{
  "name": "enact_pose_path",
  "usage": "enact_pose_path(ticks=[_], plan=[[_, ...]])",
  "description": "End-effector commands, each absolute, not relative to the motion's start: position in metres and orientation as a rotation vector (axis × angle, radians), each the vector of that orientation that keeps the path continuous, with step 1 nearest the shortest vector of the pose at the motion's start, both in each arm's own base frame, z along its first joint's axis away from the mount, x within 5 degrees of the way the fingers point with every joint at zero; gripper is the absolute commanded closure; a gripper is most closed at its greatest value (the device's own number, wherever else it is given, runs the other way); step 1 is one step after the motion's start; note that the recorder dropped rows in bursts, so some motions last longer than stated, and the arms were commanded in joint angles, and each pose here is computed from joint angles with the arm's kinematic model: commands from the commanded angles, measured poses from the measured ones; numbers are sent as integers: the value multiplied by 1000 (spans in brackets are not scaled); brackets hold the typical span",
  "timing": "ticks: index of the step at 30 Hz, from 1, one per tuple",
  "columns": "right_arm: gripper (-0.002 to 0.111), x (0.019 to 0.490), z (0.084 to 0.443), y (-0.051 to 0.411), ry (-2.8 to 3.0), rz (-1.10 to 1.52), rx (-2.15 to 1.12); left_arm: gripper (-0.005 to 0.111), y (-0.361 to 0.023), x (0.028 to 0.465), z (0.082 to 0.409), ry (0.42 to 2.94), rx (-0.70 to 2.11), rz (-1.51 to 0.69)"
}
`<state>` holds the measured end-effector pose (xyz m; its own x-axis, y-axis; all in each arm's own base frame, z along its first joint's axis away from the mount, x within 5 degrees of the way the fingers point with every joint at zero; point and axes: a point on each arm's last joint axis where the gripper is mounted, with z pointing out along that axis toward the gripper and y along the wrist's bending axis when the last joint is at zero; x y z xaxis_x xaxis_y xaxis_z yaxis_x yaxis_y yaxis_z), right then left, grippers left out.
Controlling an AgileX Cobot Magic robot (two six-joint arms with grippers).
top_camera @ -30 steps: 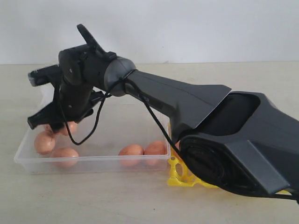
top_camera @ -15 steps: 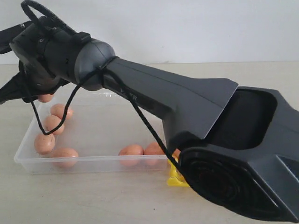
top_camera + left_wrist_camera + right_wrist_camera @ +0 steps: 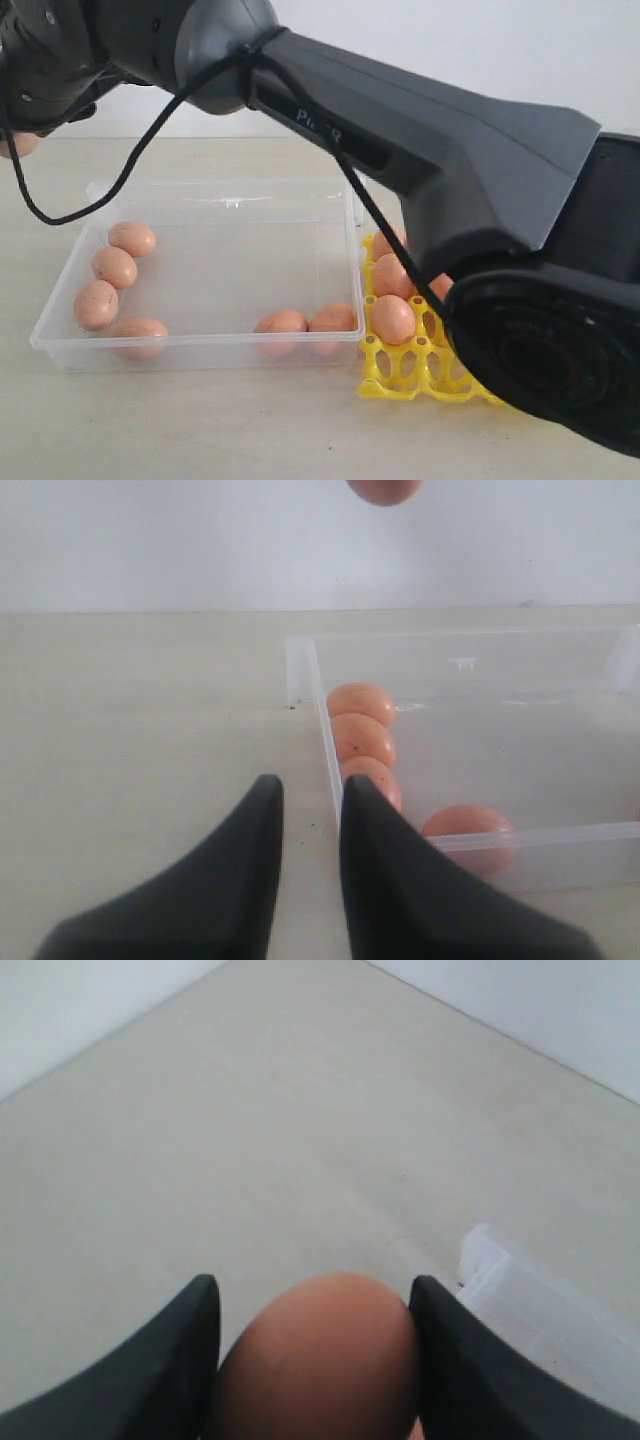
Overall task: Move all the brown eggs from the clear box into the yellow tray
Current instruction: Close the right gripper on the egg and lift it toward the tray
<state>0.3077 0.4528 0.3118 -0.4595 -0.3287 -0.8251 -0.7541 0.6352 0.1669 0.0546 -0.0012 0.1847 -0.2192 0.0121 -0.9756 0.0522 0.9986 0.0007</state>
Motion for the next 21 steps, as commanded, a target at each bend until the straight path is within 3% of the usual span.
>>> enact_pose_path(ticks=[1, 6, 13, 21], plan=[[108, 316, 321, 439, 2049, 709, -842, 85, -2, 54, 186, 1787, 38, -52], [108, 317, 310, 423, 2042, 587, -893, 85, -2, 54, 186, 1787, 38, -52], [108, 290, 336, 385, 1768, 643, -827, 85, -2, 54, 186, 1787, 38, -52], [108, 219, 274, 270, 1835, 832, -556, 85, -2, 54, 186, 1787, 38, -52]])
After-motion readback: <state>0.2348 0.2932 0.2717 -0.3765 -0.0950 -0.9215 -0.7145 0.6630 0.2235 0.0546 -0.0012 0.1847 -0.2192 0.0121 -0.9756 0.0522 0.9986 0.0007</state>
